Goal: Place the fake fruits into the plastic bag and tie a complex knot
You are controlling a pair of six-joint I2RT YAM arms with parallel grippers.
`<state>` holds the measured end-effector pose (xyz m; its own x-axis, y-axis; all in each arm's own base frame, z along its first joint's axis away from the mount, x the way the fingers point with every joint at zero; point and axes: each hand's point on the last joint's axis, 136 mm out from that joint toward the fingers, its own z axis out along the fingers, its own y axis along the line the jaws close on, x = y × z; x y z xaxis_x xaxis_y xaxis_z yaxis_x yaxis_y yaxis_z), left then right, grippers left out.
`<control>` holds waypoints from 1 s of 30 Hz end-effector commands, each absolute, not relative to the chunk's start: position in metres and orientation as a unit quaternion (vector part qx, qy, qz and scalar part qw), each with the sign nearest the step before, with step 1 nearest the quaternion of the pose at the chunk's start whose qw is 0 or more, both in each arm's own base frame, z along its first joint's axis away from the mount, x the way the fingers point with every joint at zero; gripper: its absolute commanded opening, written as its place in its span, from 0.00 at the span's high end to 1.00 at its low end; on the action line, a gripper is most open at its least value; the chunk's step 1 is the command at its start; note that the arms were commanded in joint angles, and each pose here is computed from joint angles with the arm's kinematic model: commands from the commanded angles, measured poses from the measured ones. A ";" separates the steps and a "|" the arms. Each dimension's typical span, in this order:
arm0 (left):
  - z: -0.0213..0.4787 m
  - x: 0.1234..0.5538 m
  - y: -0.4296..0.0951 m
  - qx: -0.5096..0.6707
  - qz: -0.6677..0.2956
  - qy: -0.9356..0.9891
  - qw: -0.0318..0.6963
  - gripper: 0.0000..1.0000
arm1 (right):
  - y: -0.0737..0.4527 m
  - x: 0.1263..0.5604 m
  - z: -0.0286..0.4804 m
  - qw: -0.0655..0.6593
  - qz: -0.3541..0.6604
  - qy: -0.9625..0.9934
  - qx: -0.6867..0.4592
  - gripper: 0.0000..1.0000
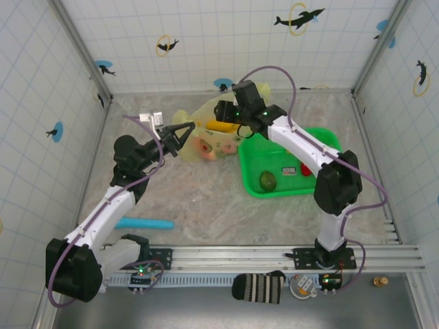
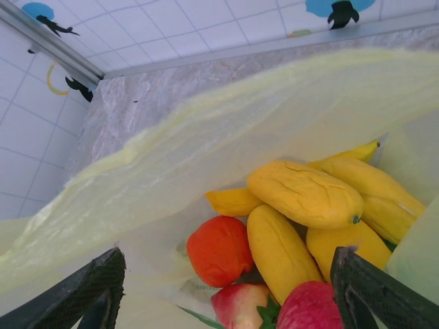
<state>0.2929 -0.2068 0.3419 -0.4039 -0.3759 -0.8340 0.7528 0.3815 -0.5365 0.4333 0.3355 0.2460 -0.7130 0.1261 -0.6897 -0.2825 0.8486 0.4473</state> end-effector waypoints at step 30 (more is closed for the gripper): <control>0.338 0.296 -0.205 0.146 -0.518 0.648 0.538 1.00 | 0.185 0.127 0.098 0.094 0.119 0.972 -0.179 0.36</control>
<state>0.2982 -0.2055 0.3374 -0.4030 -0.3780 -0.8335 0.7393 0.4023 -0.5399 0.1123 0.2199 0.1200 -0.8848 -0.4045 -0.2313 -0.4647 0.8029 0.3733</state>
